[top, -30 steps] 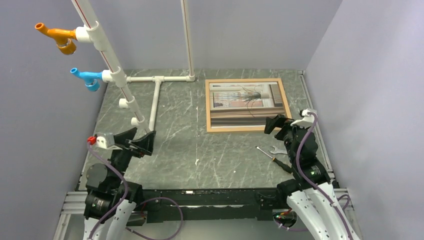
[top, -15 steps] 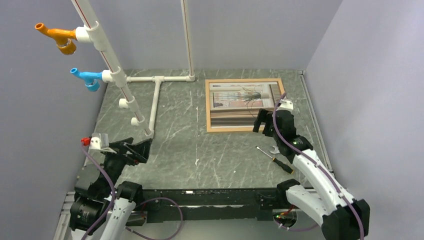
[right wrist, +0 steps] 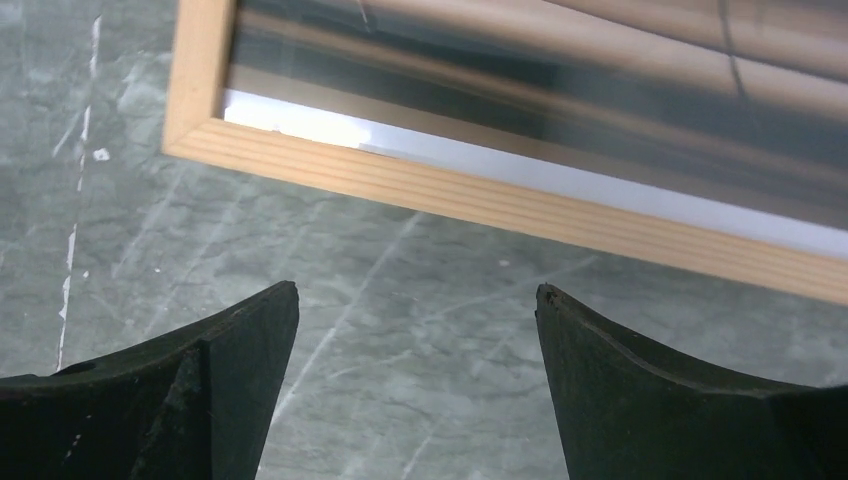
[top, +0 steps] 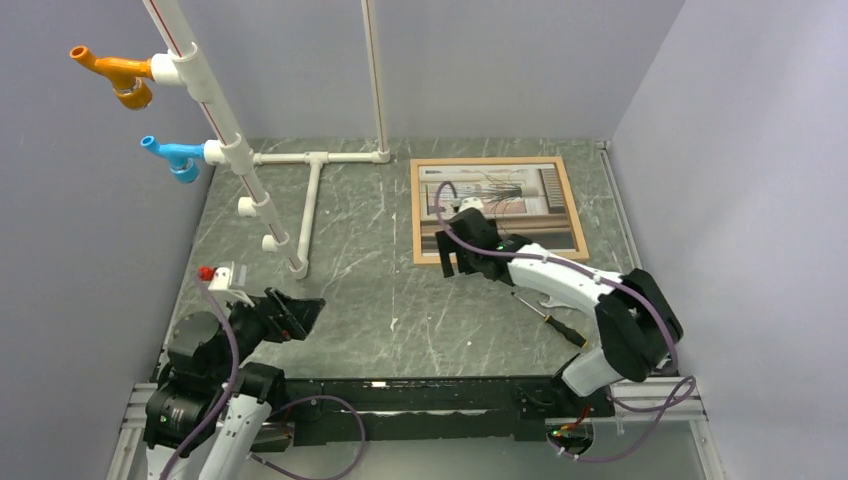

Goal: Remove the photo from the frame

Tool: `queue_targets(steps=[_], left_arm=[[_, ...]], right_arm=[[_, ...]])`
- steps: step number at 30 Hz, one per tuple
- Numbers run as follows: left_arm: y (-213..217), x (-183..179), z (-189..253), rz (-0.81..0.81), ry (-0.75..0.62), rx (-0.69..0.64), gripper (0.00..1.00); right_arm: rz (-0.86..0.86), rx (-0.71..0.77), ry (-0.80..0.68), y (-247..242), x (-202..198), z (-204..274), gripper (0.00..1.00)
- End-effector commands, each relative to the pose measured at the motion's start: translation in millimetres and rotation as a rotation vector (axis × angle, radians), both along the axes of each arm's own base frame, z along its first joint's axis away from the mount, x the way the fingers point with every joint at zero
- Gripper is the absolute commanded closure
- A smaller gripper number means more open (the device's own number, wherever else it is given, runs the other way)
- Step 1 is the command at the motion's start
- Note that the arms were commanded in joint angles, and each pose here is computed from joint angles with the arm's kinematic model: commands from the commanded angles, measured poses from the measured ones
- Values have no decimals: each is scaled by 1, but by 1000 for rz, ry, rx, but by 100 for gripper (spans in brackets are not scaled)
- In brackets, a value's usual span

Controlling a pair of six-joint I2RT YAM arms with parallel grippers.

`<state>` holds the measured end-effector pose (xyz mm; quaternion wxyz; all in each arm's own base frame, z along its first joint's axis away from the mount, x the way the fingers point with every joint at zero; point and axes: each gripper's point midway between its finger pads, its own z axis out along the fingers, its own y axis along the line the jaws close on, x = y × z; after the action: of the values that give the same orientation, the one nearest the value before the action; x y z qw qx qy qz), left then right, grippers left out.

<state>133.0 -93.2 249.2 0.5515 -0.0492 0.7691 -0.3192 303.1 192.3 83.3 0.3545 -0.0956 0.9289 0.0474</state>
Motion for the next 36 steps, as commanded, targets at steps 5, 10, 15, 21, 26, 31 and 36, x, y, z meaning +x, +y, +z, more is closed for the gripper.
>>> queue_targets(steps=[5, 10, 15, 21, 26, 31, 36], left_arm=[[-20, -8, -31, -107, 169, -37, 1], [-24, -6, -43, -113, 203, -62, 1], [-31, -5, -50, -140, 226, -92, 1], [-32, -5, -50, -146, 232, -103, 1], [-32, -8, -49, -145, 231, -100, 1], [-31, -9, -50, -146, 235, -102, 1], [-31, -10, -51, -138, 245, -107, 1]], right_arm=[[197, -88, -104, 48, 25, 7, 11], [312, -66, -93, 73, 32, 3, 15], [458, -36, -97, 96, 32, -1, 16], [602, -50, -117, 111, 33, -5, 17], [646, -97, -116, 113, 39, -17, 26], [686, -134, -125, 115, 45, -29, 35], [734, -155, -99, 120, 42, -46, 55]])
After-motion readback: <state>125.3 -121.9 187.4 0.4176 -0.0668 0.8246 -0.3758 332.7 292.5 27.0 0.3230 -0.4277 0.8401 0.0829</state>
